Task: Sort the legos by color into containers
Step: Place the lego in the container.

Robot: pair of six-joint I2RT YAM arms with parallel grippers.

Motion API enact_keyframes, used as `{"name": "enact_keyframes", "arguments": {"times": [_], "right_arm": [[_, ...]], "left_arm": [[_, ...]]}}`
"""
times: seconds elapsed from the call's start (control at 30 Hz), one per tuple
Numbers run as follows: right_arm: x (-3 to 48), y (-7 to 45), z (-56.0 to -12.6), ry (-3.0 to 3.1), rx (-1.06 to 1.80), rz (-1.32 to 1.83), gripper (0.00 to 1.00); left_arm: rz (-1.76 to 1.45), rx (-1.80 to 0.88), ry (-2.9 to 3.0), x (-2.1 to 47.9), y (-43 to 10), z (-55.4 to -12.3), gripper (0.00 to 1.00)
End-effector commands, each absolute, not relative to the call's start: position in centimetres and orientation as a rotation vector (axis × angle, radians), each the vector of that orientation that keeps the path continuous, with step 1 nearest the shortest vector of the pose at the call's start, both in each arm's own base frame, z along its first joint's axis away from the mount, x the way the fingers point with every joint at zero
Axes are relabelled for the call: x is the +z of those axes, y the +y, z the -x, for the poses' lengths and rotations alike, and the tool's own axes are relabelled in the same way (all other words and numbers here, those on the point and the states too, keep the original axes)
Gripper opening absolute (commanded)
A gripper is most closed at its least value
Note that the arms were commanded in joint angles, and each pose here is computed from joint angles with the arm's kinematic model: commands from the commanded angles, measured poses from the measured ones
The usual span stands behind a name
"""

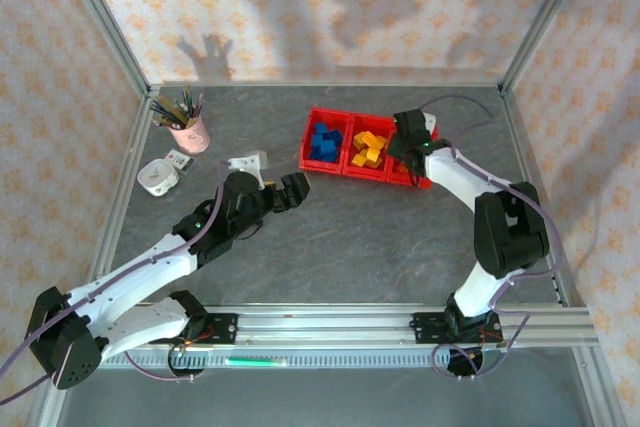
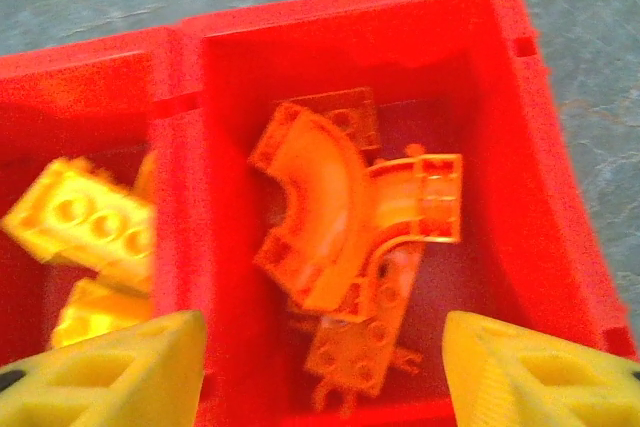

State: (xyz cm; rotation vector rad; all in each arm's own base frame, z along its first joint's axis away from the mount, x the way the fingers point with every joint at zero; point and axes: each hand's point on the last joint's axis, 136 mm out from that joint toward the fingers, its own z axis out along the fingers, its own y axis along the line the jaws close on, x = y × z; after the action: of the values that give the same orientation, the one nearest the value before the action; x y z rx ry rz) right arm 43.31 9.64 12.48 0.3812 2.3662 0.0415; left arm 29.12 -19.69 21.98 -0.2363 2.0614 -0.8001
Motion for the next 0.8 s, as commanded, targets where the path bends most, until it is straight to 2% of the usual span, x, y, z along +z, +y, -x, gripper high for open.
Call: {"name": "enact_keyframes", "arguments": {"times": [0.0, 0.17, 0.4, 0.77], "right_arm": [[15.0, 12.4, -41.9, 2.338, 0.075, -0.3, 0.67], [15.4, 18.1, -39.4, 2.349, 0.132, -0.19, 0.7], [15.2, 29.9, -34.8, 2.361, 0.341, 0.025, 0.74], [11.1, 44.6, -28.9, 2.393, 0.445, 0.369, 0.82]], "left_arm": [[0.262, -0.77, 2.027, 23.0, -18.3, -28.9, 0.99], [0.309, -0.711, 2.027, 23.4, -16.0, -27.9, 0.99], [0.423, -0.598, 2.019, 23.9, -11.5, -25.8, 0.99], [0.6, -0.446, 1.968, 25.0, -5.3, -22.1, 0.99]]}}
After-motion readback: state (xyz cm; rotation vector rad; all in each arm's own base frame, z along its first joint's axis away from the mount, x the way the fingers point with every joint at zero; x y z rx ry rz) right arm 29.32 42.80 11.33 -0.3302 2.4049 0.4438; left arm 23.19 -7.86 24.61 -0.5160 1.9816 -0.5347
